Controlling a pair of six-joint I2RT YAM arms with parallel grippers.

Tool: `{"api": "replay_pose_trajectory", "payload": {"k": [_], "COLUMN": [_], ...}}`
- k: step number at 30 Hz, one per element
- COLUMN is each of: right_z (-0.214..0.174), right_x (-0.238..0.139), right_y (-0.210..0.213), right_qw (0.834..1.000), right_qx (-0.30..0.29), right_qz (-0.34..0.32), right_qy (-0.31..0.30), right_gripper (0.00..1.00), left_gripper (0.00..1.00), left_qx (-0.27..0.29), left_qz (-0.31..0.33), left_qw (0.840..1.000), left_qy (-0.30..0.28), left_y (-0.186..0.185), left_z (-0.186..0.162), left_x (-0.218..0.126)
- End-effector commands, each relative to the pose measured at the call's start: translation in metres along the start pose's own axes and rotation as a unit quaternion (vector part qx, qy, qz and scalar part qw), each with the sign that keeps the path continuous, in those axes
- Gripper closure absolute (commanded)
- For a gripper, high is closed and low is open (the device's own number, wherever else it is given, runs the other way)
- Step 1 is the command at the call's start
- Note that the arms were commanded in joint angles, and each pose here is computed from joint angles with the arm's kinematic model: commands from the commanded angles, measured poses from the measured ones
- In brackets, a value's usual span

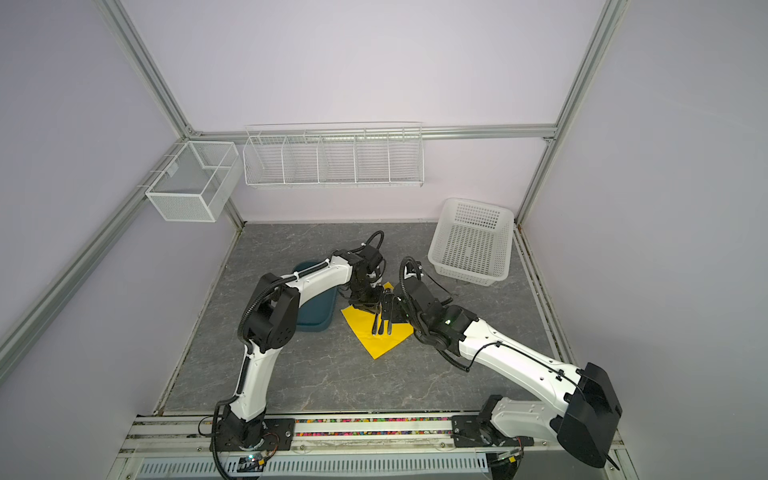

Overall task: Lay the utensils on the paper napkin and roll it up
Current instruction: 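Lower the knife beside the spoon and open the left gripper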

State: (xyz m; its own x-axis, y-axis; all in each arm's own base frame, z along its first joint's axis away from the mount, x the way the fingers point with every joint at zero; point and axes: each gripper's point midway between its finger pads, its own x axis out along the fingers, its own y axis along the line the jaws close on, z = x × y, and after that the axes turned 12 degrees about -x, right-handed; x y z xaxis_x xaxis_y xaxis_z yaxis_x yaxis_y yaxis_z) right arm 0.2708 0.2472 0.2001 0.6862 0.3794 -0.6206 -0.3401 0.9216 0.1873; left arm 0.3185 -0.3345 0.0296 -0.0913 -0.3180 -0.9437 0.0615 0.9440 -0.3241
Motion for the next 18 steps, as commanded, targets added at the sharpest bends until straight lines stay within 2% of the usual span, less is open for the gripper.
{"api": "replay_pose_trajectory", "payload": {"k": [1,4,8,14,18], "right_z": [-0.005,-0.005,-0.005,-0.003,0.001], "right_x": [-0.003,-0.003,-0.005,-0.012,-0.018], "right_y": [-0.006,-0.006,-0.007,-0.014,-0.019], "right_qw": [1.000,1.000,1.000,1.000,0.999], "right_qx": [0.010,0.012,0.012,0.010,0.015], "right_qz": [-0.006,-0.006,-0.007,-0.018,-0.026], "right_qy": [0.004,0.004,0.001,-0.008,-0.022], "right_gripper": [0.11,0.11,0.11,0.11,0.11], "left_gripper": [0.81,0.81,0.81,0.76,0.75], "left_qx": [0.019,0.017,0.021,0.024,0.006], "left_qz": [-0.004,0.001,0.006,-0.009,-0.002], "left_qw": [1.000,1.000,1.000,0.992,0.984], "left_qy": [-0.010,-0.003,-0.022,-0.125,-0.179], "left_y": [-0.004,-0.003,-0.002,-0.005,0.008], "left_z": [-0.002,-0.003,-0.001,0.007,0.008], "left_x": [-0.008,-0.006,-0.016,-0.067,-0.090]}}
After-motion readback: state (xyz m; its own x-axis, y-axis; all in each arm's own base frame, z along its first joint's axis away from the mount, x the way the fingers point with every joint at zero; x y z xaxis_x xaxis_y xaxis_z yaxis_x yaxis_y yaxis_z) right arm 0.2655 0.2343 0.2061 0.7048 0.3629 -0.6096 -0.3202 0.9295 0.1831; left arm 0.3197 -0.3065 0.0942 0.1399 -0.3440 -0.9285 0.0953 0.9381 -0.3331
